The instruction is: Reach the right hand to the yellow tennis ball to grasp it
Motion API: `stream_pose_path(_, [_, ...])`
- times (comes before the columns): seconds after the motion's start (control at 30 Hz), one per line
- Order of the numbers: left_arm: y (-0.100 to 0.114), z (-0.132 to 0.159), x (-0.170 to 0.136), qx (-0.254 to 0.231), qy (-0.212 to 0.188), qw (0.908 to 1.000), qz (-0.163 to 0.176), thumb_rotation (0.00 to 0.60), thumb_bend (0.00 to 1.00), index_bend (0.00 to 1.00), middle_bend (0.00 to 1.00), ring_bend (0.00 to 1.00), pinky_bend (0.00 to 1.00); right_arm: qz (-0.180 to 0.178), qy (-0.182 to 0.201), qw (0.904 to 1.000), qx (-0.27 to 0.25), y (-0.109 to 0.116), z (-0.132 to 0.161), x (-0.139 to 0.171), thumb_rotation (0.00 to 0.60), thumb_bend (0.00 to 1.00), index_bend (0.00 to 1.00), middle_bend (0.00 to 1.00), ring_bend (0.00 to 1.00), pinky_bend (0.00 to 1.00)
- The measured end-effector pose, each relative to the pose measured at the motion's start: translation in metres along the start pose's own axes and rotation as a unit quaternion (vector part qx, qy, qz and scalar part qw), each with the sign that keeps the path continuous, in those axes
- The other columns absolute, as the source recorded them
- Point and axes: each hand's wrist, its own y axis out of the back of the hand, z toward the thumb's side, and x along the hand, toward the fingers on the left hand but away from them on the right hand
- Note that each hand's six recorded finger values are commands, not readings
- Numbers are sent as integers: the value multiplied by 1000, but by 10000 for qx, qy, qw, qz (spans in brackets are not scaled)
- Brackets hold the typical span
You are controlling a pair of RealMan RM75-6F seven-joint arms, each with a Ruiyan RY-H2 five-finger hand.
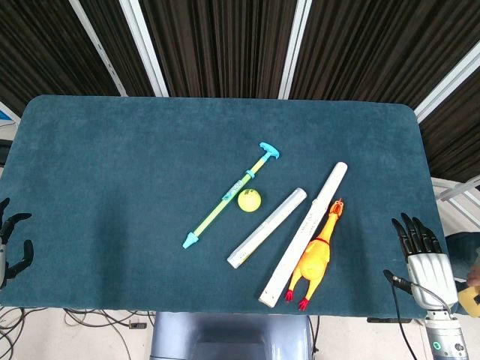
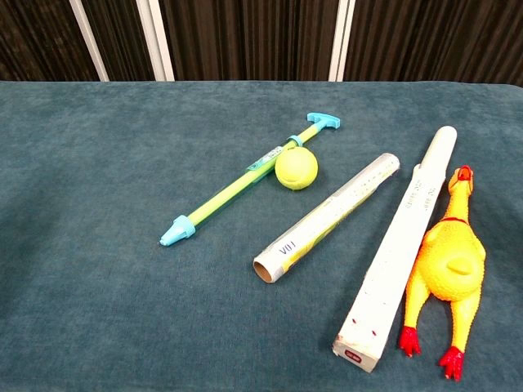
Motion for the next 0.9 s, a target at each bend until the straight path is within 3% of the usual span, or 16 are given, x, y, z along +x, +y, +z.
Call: stream_pose_path(0.9, [1,0,0,-16,-4,10000,29,600,526,251,0,0,0,46,46,9999,-103,1,2,1,600,44,0,27,46,158])
